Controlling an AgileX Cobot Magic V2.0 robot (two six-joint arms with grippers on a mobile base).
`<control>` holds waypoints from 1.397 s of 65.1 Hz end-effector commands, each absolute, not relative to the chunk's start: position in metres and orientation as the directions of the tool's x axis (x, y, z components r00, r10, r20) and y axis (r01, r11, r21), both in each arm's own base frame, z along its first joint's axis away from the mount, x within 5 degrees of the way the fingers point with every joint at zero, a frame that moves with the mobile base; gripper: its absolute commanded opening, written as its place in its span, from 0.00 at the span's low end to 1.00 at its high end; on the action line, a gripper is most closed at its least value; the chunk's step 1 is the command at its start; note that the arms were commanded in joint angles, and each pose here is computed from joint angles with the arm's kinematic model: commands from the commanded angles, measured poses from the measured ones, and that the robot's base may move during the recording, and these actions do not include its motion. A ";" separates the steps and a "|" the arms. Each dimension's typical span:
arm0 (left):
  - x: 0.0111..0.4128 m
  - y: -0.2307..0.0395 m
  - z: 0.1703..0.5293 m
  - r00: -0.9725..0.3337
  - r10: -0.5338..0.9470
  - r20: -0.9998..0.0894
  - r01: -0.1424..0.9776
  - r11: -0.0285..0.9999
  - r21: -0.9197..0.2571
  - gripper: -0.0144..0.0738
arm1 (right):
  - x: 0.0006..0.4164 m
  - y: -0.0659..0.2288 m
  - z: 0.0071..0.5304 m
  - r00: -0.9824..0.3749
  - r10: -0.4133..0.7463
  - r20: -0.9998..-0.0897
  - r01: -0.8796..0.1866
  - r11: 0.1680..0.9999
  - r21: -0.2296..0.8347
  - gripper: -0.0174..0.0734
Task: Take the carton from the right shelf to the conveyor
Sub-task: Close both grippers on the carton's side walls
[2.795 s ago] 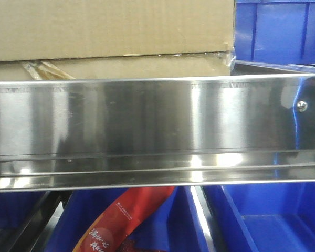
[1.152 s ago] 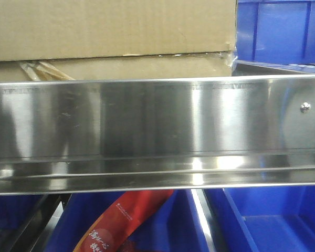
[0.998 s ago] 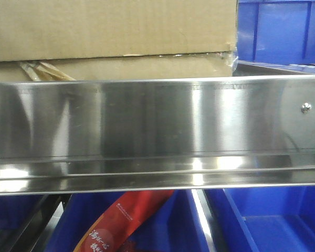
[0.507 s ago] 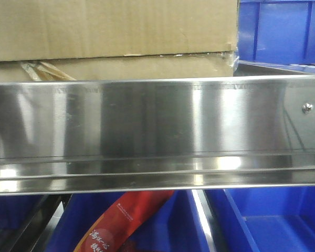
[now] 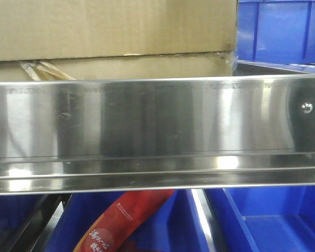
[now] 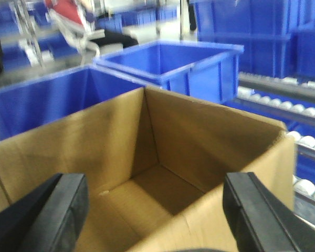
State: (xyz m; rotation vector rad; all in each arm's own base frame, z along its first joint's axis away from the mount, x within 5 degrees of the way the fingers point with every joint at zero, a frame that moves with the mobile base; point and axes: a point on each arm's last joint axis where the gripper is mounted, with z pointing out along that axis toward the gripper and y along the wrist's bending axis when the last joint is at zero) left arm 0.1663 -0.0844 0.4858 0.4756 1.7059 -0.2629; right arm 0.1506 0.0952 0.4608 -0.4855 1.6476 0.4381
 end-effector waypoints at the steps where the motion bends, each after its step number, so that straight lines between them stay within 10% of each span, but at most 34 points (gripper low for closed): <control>1: 0.179 -0.082 0.501 -0.171 0.123 -0.978 0.393 0.918 0.047 0.66 | 0.169 0.108 0.477 -0.205 -0.097 -0.974 -0.554 0.832 0.033 0.76; 32: 0.252 -0.046 0.508 -0.576 -0.075 -0.814 -0.075 0.996 -0.038 0.66 | 0.270 0.160 0.526 -0.486 -0.216 -0.847 -0.471 0.881 0.046 0.76; 79: 0.333 -0.046 0.445 -0.728 -0.063 -0.683 -0.126 0.991 0.043 0.66 | 0.362 0.188 0.441 -0.665 -0.243 -0.706 -0.397 0.916 0.059 0.76; 91: 0.338 -0.043 0.440 -0.739 -0.082 -0.669 -0.136 0.990 0.029 0.65 | 0.365 0.190 0.436 -0.673 -0.247 -0.698 -0.397 0.916 0.058 0.51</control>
